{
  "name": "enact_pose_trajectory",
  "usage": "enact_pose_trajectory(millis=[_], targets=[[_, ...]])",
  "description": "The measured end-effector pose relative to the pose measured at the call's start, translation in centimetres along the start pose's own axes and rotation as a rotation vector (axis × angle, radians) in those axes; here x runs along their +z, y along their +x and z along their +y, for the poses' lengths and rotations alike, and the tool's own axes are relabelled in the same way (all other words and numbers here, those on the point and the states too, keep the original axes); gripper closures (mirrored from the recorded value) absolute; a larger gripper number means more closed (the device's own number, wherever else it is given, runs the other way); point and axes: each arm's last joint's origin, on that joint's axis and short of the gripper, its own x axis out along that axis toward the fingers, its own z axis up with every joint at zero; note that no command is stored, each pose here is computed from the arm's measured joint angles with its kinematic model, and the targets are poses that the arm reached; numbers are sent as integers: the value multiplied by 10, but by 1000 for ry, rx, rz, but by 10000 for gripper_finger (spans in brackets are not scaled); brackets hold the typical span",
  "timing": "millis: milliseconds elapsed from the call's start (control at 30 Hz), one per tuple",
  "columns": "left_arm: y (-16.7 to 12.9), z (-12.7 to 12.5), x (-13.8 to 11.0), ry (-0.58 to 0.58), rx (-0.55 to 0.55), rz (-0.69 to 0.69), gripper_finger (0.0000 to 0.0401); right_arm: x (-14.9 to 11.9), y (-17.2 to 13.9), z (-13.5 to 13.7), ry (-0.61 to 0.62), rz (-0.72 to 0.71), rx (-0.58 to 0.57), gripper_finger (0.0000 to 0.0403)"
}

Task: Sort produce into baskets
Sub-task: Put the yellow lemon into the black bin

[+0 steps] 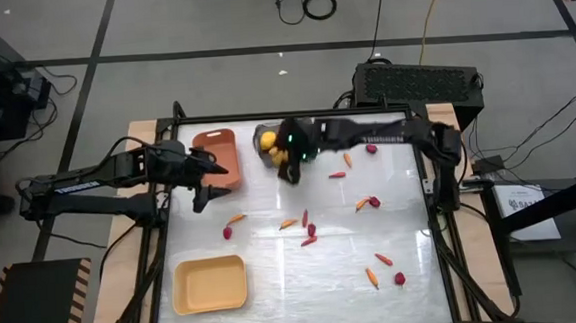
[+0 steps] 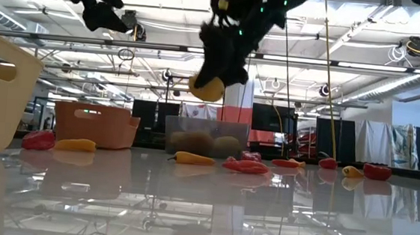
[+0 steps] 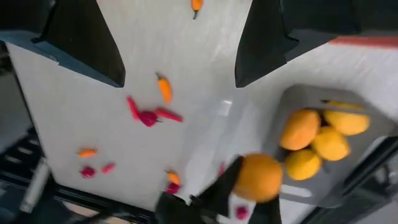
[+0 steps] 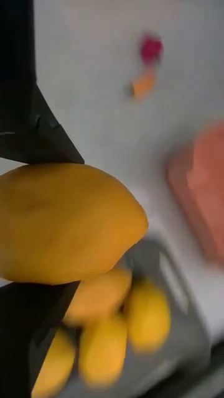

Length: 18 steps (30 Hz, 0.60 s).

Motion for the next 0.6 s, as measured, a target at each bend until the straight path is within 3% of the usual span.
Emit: enact_pose_trajectory(millis=[300, 600], targets=[[0, 4, 1, -156, 134, -34, 90, 5, -5, -72, 57, -8, -105, 157], [-1, 7, 2, -292, 237, -91, 90, 3, -8, -90, -3, 3, -123, 108]])
